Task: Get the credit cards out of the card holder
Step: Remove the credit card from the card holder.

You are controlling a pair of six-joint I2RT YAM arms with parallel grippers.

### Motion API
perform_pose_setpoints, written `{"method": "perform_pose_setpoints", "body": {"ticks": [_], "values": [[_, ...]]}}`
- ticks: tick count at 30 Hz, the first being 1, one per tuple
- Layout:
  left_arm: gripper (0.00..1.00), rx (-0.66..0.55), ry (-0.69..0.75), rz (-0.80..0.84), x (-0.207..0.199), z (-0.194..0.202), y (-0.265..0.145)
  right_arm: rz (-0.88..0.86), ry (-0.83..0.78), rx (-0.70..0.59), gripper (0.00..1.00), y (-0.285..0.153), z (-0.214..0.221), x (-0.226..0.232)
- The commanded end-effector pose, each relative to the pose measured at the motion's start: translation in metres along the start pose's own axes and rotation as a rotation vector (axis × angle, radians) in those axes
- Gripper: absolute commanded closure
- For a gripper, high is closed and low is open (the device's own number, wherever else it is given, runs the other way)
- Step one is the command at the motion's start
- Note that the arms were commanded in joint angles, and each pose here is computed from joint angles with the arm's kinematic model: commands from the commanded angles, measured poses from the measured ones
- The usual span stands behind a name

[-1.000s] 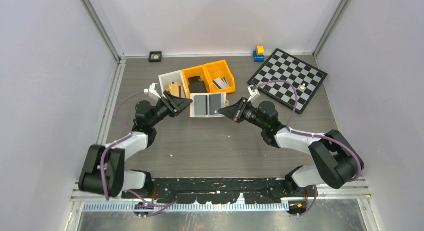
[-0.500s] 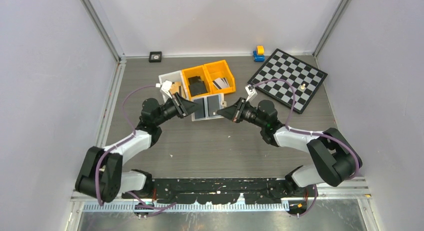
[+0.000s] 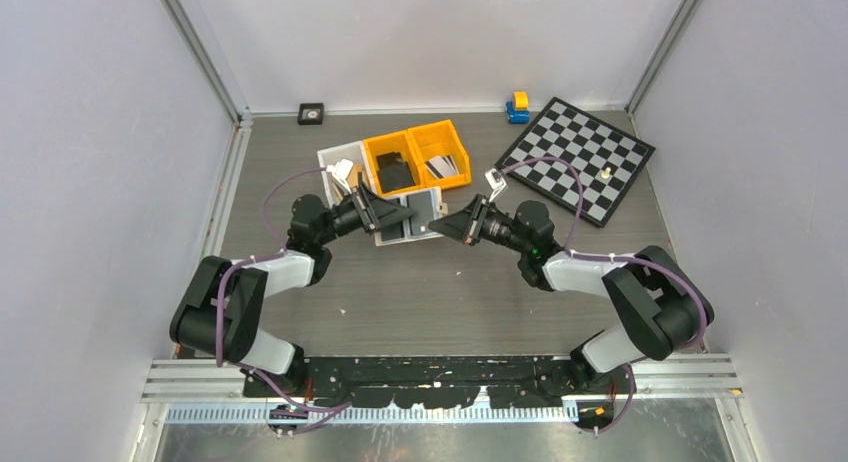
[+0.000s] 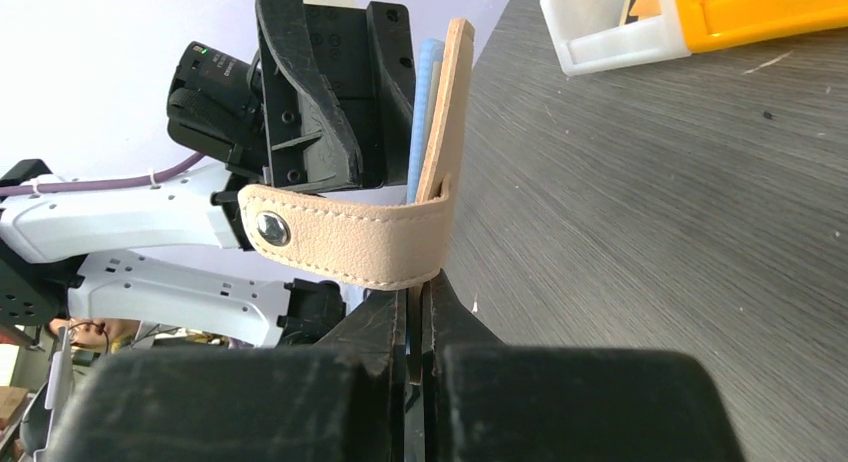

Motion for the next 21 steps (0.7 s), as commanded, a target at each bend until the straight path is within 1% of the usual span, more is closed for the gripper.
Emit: {"method": "perform_pose_setpoints", "body": {"ticks": [1, 3, 7, 8, 10, 12, 13, 14, 19, 20, 21], "values": [[0.63, -0.012, 0.072, 0.095, -0.021, -0.013, 0.006, -0.163, -0.066, -0.021, 0.99, 0.007, -0.015, 0.034], [0.68, -0.005, 0.067, 0.099, -0.021, -0.012, 0.006, -0.159, -0.065, -0.02, 0.99, 0.007, -0.015, 0.034], [0.84, -0.01, 0.076, 0.131, -0.025, -0.013, 0.007, -0.149, -0.061, -0.023, 0.99, 0.007, -0.015, 0.031], [0.89, -0.012, 0.075, 0.132, -0.024, -0.013, 0.007, -0.147, -0.06, -0.025, 0.98, 0.007, -0.015, 0.031], [0.95, -0.014, 0.069, 0.133, -0.023, -0.013, 0.007, -0.142, -0.053, -0.035, 0.87, 0.006, -0.017, 0.029], [0.99, -0.015, 0.064, 0.139, -0.022, -0.013, 0.008, -0.149, -0.043, -0.046, 0.74, 0.005, -0.019, 0.029], [1.0, -0.015, 0.059, 0.141, -0.022, -0.012, 0.008, -0.154, -0.037, -0.052, 0.69, 0.004, -0.02, 0.028], [1.0, -0.014, 0.054, 0.145, -0.022, -0.013, 0.008, -0.159, -0.033, -0.057, 0.68, 0.003, -0.021, 0.028], [1.0, -0.005, 0.046, 0.148, -0.019, -0.012, 0.01, -0.178, -0.011, -0.068, 0.67, 0.001, -0.025, 0.028], [1.0, -0.004, 0.046, 0.148, -0.019, -0.012, 0.01, -0.179, -0.007, -0.068, 0.71, 0.001, -0.025, 0.028], [1.0, -0.004, 0.047, 0.149, -0.019, -0.012, 0.01, -0.178, -0.005, -0.069, 0.78, 0.001, -0.026, 0.027]]}}
Point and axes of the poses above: each gripper's point midway between its finger pads, its own y axis out along the fingers, its own x axis along the line the jaws close on, z = x × y, the point moved 6 cm from there along -y, back along the fingers, and after that the axes turned 8 degrees about y, right-handed, at the moved point
